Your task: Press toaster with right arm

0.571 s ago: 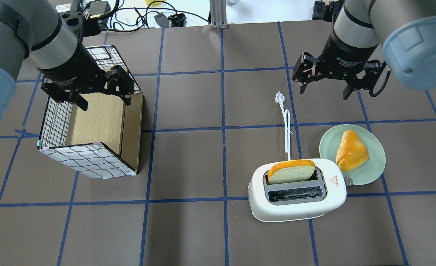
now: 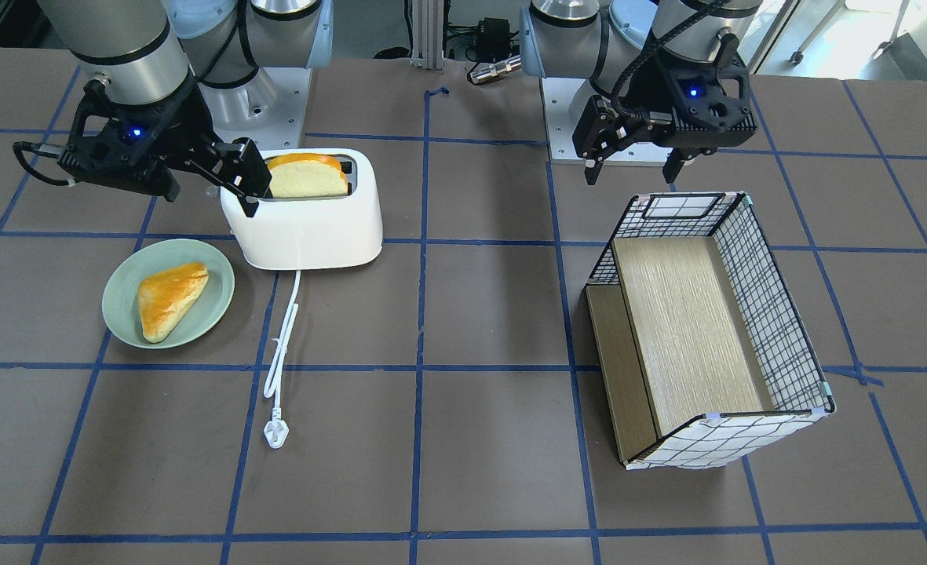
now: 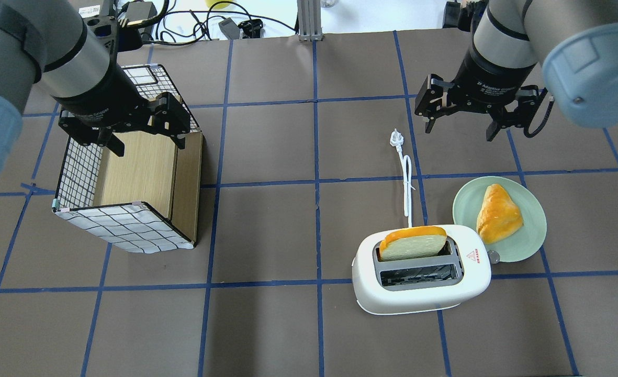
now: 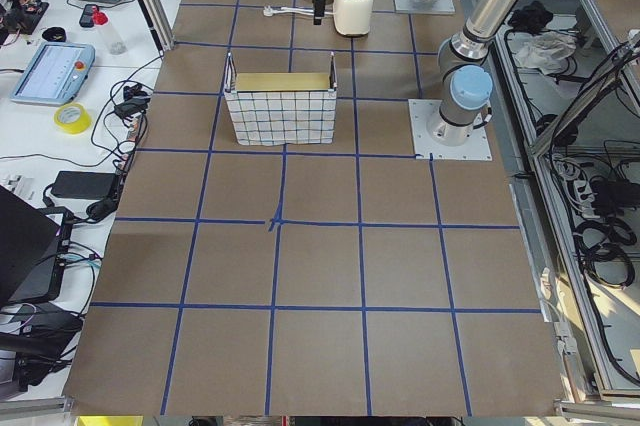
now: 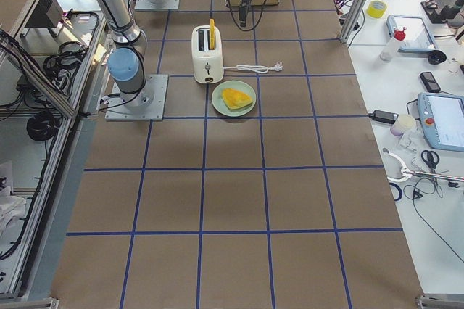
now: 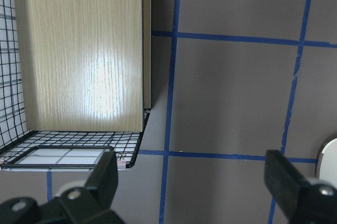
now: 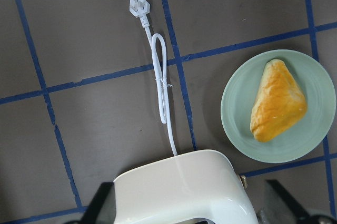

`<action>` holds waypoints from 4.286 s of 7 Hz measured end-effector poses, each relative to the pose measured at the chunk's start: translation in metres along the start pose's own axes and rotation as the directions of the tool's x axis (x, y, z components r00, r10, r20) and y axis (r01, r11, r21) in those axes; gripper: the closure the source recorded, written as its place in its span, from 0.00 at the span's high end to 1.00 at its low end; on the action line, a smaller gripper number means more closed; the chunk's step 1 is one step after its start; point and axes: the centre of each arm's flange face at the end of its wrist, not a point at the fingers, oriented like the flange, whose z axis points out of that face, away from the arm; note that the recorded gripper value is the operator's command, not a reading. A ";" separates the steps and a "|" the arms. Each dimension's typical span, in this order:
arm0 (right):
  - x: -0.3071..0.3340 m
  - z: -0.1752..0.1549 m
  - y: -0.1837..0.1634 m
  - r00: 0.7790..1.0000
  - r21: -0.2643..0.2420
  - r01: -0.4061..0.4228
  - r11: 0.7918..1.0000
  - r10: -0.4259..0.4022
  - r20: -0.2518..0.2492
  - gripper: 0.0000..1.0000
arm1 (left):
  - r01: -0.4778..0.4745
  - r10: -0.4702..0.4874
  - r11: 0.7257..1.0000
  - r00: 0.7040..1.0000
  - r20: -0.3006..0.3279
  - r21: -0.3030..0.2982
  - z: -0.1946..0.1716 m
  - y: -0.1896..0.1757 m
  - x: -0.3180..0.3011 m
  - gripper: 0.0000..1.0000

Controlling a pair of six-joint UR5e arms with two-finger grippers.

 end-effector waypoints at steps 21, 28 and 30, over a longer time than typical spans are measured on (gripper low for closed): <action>0.108 0.030 -0.038 0.993 -0.097 0.039 0.995 -0.028 0.113 0.00 | 0.000 0.000 1.000 1.000 0.001 -0.001 0.001 0.000 0.000 1.00; 0.219 0.137 0.001 0.840 -0.298 0.130 0.946 0.054 0.540 0.00 | 0.000 0.000 1.000 1.000 0.000 -0.001 0.001 0.000 0.000 1.00; 0.226 0.142 0.016 0.785 -0.345 0.188 0.920 0.070 0.616 0.00 | 0.000 0.000 1.000 1.000 0.000 -0.001 0.001 0.000 0.000 1.00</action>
